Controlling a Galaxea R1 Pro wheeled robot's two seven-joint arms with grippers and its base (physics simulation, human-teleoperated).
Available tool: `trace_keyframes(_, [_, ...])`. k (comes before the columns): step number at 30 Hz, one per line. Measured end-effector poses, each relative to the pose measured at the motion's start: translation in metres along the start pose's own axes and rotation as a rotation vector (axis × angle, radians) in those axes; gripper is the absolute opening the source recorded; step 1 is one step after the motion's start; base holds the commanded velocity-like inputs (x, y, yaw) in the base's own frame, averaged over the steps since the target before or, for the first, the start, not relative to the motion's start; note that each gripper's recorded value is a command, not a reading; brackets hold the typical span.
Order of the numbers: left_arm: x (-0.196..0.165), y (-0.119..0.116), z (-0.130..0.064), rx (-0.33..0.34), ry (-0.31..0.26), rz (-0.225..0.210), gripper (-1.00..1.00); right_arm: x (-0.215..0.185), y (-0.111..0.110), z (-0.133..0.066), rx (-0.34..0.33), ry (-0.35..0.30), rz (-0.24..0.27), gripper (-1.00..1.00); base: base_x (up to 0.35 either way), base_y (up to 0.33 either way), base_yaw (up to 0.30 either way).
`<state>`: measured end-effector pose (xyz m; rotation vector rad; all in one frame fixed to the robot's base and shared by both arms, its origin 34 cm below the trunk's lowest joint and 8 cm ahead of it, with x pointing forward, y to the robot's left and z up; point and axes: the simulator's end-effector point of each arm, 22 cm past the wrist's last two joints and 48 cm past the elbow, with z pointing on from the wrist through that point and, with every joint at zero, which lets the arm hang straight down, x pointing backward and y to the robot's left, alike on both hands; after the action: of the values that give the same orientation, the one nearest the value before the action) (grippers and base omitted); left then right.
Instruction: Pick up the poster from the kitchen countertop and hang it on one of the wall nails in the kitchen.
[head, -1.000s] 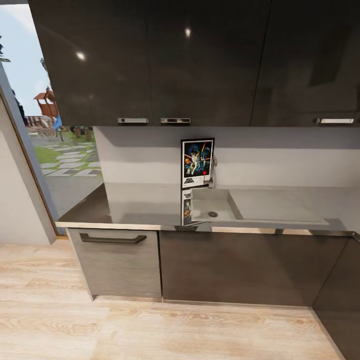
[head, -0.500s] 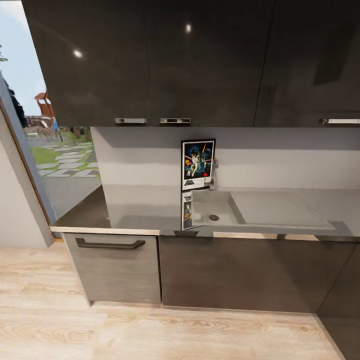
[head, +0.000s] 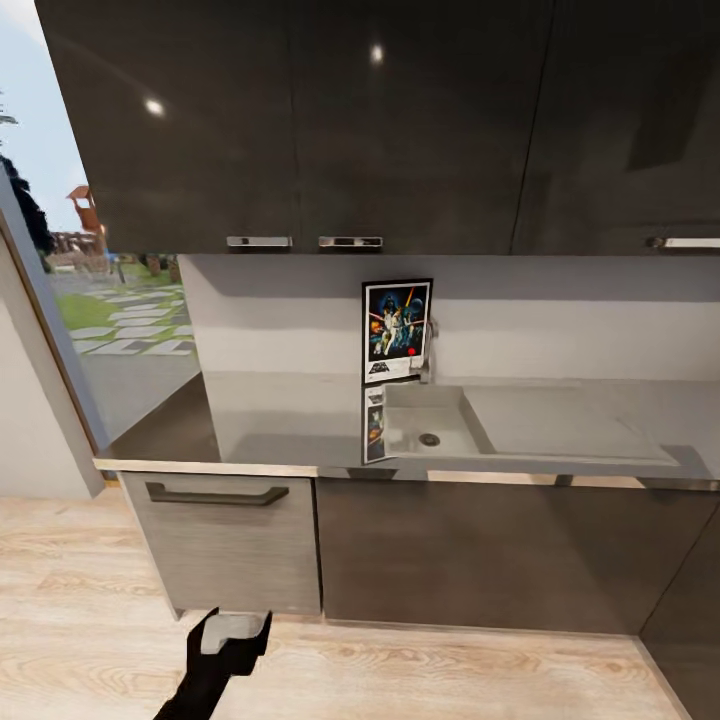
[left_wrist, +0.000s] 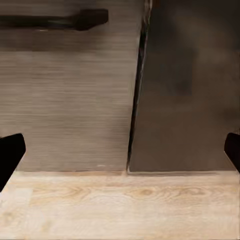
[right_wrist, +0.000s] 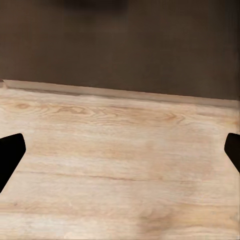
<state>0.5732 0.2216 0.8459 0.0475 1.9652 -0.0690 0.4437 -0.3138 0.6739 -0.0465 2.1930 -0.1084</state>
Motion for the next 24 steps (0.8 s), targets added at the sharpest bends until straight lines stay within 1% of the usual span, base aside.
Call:
trace_keyframes(3, [-0.041, -0.027, -0.003, 0.055, -0.032, 0.018, 1.00, -0.010, -0.007, 0.002, 0.007, -0.028, -0.007, 1.00, 0.000, 0.000, 0.000])
trace_keyframes(5, [-0.063, -0.046, -0.008, 0.091, -0.034, 0.022, 1.00, -0.017, -0.012, 0.003, 0.016, -0.047, -0.009, 1.00, 0.000, 0.000, 0.000])
trace_keyframes(11, [-0.084, -0.079, -0.013, 0.133, -0.032, -0.020, 1.00, -0.027, -0.033, 0.003, 0.077, -0.074, 0.013, 1.00, 0.000, 0.000, 0.000])
trace_keyframes(13, [-0.094, -0.090, -0.013, 0.145, -0.042, -0.037, 1.00, -0.029, -0.041, 0.003, 0.099, -0.078, 0.023, 1.00, 0.000, 0.000, 0.000])
trace_keyframes(17, [-0.126, -0.101, -0.004, 0.160, -0.078, -0.054, 1.00, -0.029, -0.047, 0.002, 0.113, -0.081, 0.028, 1.00, 0.000, 0.000, 0.000])
trace_keyframes(18, [-0.144, -0.105, 0.003, 0.167, -0.086, -0.055, 1.00, -0.030, -0.048, 0.002, 0.117, -0.082, 0.029, 1.00, 0.000, 0.000, 0.000])
trace_keyframes(22, [-0.181, -0.111, 0.015, 0.178, -0.101, -0.050, 1.00, -0.030, -0.050, 0.001, 0.122, -0.083, 0.030, 1.00, 0.000, 0.000, 0.000])
trace_keyframes(23, [-0.202, -0.115, 0.019, 0.184, -0.120, -0.049, 1.00, -0.030, -0.051, 0.001, 0.123, -0.084, 0.030, 1.00, 0.000, 0.000, 0.000])
trace_keyframes(24, [-0.214, -0.116, 0.021, 0.187, -0.135, -0.048, 1.00, -0.030, -0.051, 0.001, 0.124, -0.084, 0.029, 1.00, 0.000, 0.000, 0.000])
